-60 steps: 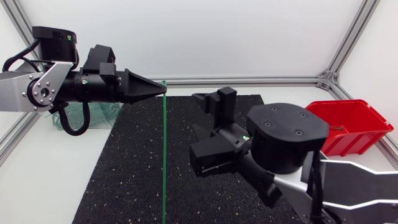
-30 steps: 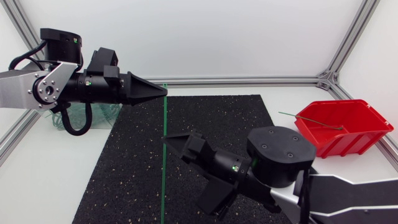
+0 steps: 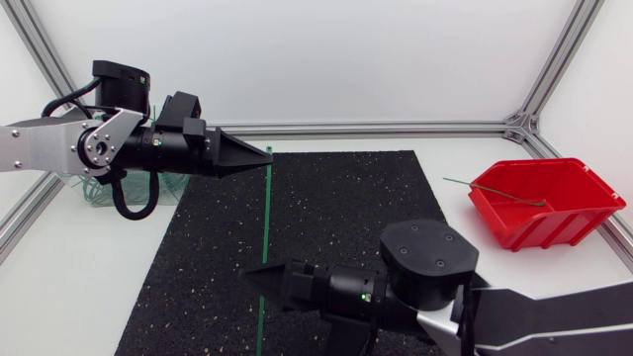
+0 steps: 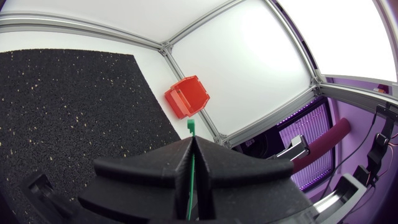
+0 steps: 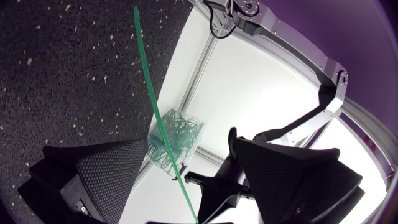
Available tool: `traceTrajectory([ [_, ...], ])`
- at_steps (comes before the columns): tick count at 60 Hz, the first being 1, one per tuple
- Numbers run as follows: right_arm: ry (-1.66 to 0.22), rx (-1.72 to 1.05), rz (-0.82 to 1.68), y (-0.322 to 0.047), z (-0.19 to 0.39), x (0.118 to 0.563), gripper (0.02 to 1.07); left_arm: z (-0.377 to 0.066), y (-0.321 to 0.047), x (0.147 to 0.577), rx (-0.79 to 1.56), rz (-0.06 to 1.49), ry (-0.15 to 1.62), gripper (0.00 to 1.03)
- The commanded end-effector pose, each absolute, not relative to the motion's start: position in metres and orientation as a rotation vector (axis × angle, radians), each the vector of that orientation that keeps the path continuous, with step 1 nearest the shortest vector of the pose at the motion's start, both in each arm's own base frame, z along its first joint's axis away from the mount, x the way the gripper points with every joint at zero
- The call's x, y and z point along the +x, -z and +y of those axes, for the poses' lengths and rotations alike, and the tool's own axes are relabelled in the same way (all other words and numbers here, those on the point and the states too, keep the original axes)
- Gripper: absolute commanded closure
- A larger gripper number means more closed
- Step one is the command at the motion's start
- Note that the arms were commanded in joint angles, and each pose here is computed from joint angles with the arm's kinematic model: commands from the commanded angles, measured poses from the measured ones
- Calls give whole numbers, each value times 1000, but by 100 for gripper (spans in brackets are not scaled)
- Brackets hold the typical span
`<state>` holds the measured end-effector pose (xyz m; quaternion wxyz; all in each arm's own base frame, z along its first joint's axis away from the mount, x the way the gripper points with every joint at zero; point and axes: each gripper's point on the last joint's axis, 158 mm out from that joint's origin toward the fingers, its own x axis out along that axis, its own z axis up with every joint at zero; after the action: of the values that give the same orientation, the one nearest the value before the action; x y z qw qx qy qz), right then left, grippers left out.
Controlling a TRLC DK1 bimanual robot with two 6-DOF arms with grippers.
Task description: Take a green cable tie from the red box, thread the tail through the head to close it, then place it in the transparent bin on the left.
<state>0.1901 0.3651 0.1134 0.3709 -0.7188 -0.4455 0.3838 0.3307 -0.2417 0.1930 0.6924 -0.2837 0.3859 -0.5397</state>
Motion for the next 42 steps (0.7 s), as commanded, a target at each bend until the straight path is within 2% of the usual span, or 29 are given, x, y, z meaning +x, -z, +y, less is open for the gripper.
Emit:
traceTrajectory([
  [1, -1020, -1862, -1176, -99, 368, 178, 6, -244, -197, 334, -615, 845, 1225, 100],
  [24, -1151, -1849, -1205, -67, 366, 144, 14, -242, -194, 339, -620, 849, 1216, 100],
  [27, -1162, -1850, -1203, -63, 364, 141, 20, -241, -194, 340, -621, 848, 1213, 100],
  [33, -1181, -1848, -1196, -58, 363, 139, 21, -241, -193, 339, -624, 853, 1211, 100],
  [42, -1209, -1831, -1220, -52, 363, 132, 33, -244, -194, 338, -620, 855, 1217, 100],
])
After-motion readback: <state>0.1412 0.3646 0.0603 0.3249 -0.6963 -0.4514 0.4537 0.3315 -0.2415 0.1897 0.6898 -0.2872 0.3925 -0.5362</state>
